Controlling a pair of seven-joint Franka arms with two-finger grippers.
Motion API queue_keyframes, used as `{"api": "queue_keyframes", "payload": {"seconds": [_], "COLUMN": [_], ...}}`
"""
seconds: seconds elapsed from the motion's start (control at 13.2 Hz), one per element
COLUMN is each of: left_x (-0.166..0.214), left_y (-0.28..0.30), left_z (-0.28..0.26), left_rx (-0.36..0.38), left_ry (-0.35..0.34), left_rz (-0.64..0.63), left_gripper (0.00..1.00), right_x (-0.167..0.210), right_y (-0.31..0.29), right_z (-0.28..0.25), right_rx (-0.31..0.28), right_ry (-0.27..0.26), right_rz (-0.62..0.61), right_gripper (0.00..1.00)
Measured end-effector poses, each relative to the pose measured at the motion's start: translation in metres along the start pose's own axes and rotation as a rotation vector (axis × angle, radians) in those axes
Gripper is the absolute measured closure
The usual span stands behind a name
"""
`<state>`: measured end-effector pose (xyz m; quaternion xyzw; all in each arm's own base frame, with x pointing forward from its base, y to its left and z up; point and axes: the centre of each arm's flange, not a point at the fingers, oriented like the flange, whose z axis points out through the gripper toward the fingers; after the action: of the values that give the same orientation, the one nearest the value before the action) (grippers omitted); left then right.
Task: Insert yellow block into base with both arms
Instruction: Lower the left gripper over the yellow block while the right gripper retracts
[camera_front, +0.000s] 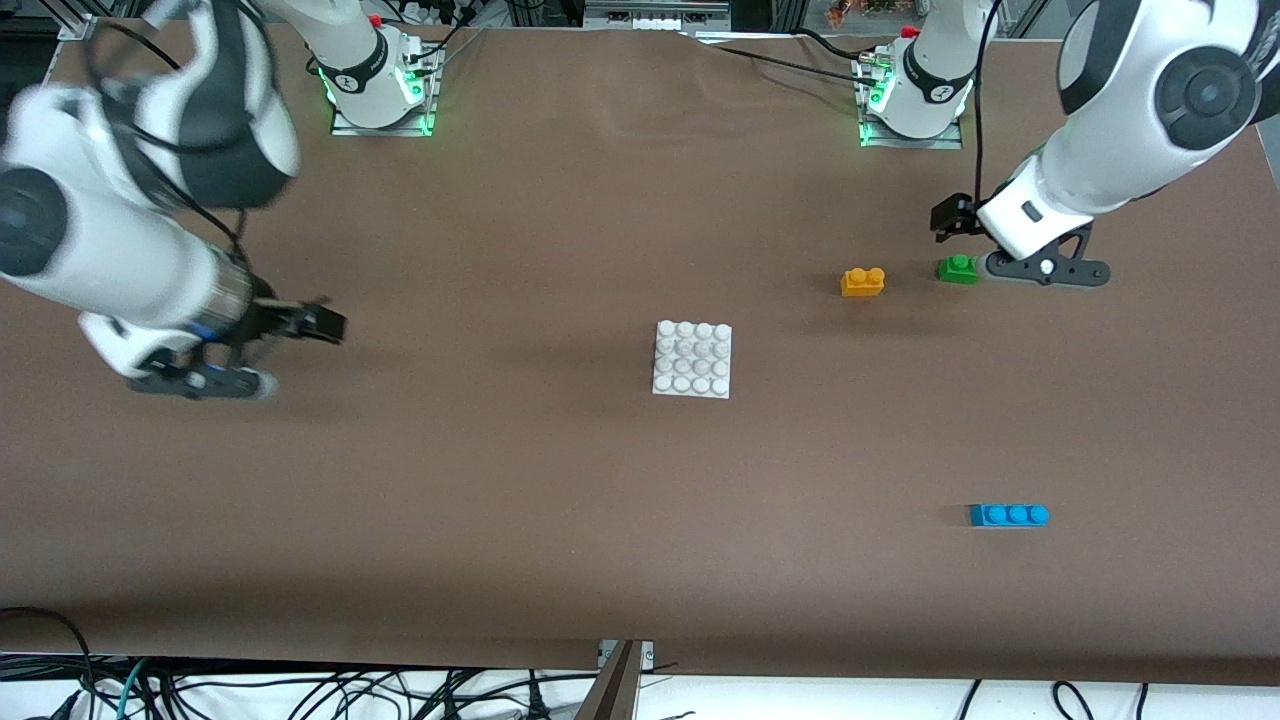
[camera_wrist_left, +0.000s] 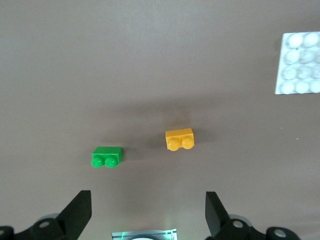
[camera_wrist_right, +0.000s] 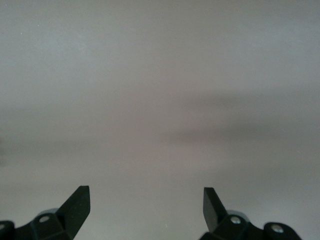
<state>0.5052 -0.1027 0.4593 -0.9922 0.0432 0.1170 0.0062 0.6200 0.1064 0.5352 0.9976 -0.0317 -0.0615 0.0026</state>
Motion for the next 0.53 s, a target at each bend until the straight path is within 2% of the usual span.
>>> {"api": "queue_keyframes", "payload": {"seconds": [0.15,0.3,0.53], "left_x": [0.002,-0.006,-0.017], "left_y": [0.005,0.029,0.056], "left_z": [0.047,0.085,0.127], "left_rx": [-0.011,-0.003,0.012], "left_ry": [-0.011,-0.024,0.007], "left_rz": [0.004,0.017,0.025], "left_gripper": [0.0,0.0,0.0], "right_x": [-0.02,-0.034,-0.052], "right_y": [0.022,0.03,0.052], "right_z": [-0.035,-0.048,-0.047], "right_rx": [0.041,0.062,0.037], "right_ry": [0.024,0.018,-0.005], "right_rz": [0.009,0.006,0.014], "right_gripper": [0.0,0.0,0.0]}}
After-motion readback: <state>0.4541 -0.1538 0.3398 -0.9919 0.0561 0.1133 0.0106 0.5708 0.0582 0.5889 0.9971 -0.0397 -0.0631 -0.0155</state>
